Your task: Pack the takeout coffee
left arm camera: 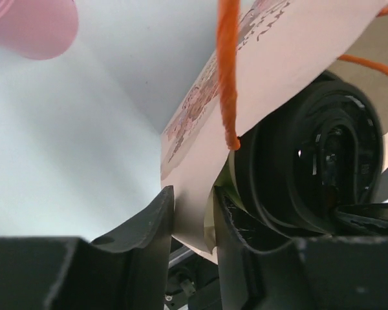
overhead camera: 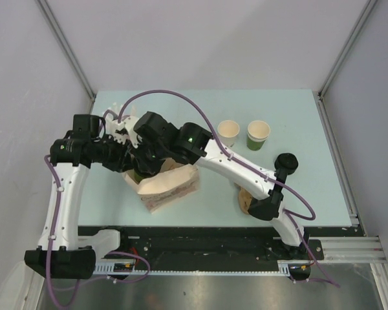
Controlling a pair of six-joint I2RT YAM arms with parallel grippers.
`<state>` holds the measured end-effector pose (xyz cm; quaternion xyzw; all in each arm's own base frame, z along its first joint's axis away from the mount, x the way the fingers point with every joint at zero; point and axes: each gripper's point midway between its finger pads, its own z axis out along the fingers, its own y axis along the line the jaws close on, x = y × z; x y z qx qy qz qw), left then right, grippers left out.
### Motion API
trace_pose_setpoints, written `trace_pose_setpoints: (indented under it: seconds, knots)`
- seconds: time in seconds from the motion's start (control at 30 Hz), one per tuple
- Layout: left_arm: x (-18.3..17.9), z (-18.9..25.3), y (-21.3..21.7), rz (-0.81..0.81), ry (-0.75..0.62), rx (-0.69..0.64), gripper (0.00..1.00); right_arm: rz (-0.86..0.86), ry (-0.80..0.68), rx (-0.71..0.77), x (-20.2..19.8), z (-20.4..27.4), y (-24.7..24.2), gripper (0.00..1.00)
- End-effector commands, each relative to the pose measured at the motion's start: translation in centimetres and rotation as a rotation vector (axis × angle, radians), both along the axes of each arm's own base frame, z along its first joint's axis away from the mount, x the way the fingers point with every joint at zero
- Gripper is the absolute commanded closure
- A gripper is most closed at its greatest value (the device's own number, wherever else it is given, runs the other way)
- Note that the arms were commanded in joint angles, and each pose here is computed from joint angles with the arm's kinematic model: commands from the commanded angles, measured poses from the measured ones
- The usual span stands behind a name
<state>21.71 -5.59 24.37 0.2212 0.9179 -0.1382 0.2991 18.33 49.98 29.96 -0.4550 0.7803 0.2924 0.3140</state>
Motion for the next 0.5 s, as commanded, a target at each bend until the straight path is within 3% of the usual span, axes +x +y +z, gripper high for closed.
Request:
trace_pose_setpoints:
  seconds: [0.0,0.17,0.33,0.47]
  knots:
    - [-0.7,0.1,-1.4,-0.053,0.010,-0.072,0.68,0.065,0.031,-0.038,-1.4,-1.6,0.4,1.00]
    - [-0.7,0.6,-1.8,-0.063,0.000,-0.098,0.97,0.112,0.065,-0.118,-2.5,-4.5,0.1,1.00]
    - [-0.7,1.8,-2.7,-0.080,-0.021,-0.148,1.00,0.108,0.064,-0.180,-2.1,-6.8,-0.2,1.00]
    - [-0.8,1.8,-2.8,-0.088,-0.018,-0.150,1.00,0.042,0.033,-0.157,-0.7,-5.9,0.0,1.00]
